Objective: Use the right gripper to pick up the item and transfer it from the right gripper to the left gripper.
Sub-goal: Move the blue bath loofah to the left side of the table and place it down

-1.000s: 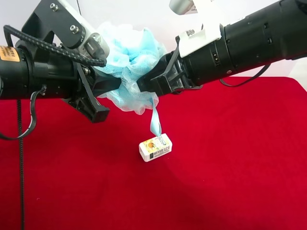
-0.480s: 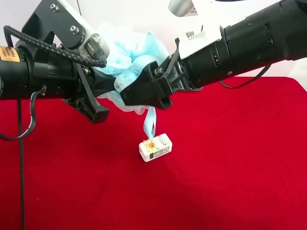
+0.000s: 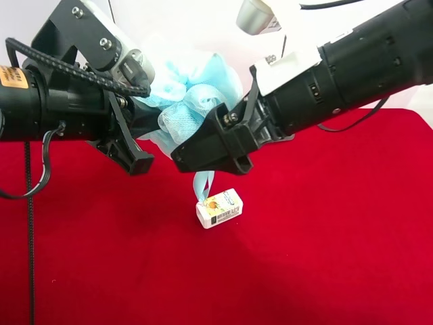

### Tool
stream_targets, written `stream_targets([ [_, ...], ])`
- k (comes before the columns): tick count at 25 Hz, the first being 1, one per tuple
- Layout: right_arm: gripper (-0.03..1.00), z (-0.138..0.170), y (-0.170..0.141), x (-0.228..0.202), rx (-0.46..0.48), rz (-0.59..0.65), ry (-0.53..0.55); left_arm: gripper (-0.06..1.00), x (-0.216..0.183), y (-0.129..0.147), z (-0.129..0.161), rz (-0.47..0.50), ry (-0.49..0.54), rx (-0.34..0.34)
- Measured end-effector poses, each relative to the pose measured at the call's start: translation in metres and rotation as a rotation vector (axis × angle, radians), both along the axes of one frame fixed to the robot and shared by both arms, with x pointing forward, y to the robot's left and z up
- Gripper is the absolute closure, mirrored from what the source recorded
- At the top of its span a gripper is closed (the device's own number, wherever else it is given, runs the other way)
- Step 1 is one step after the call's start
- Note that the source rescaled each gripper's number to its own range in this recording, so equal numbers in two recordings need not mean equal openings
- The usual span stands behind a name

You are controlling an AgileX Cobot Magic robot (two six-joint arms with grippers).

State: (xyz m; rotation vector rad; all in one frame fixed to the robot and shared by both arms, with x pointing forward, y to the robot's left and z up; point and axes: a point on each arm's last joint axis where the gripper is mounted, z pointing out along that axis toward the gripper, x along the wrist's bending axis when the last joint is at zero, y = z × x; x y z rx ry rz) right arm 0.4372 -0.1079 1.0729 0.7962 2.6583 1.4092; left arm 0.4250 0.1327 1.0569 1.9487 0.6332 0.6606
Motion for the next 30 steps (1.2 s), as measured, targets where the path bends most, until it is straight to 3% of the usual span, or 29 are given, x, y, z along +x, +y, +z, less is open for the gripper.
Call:
stream_targets([
  [8, -0.03, 0.032, -0.029, -0.026, -0.046, -0.086, -0.067, 0.94, 0.0, 0.0, 0.0, 0.0, 0.001, 0.0],
  [13, -0.03, 0.045, -0.057, -0.051, -0.161, -0.142, -0.07, 0.94, 0.0, 0.0, 0.0, -0.003, 0.003, 0.005],
  [18, -0.03, 0.048, -0.089, -0.081, -0.312, -0.225, 0.023, 0.94, -0.001, 0.0, -0.001, -0.008, 0.012, 0.01],
  [22, -0.03, 0.039, -0.112, -0.105, -0.384, -0.271, 0.079, 0.94, -0.001, 0.0, -0.001, -0.008, 0.013, 0.01],
  [30, -0.03, -0.003, -0.146, -0.153, -0.359, -0.296, 0.071, 0.94, -0.001, 0.0, -0.001, -0.009, 0.014, 0.011],
])
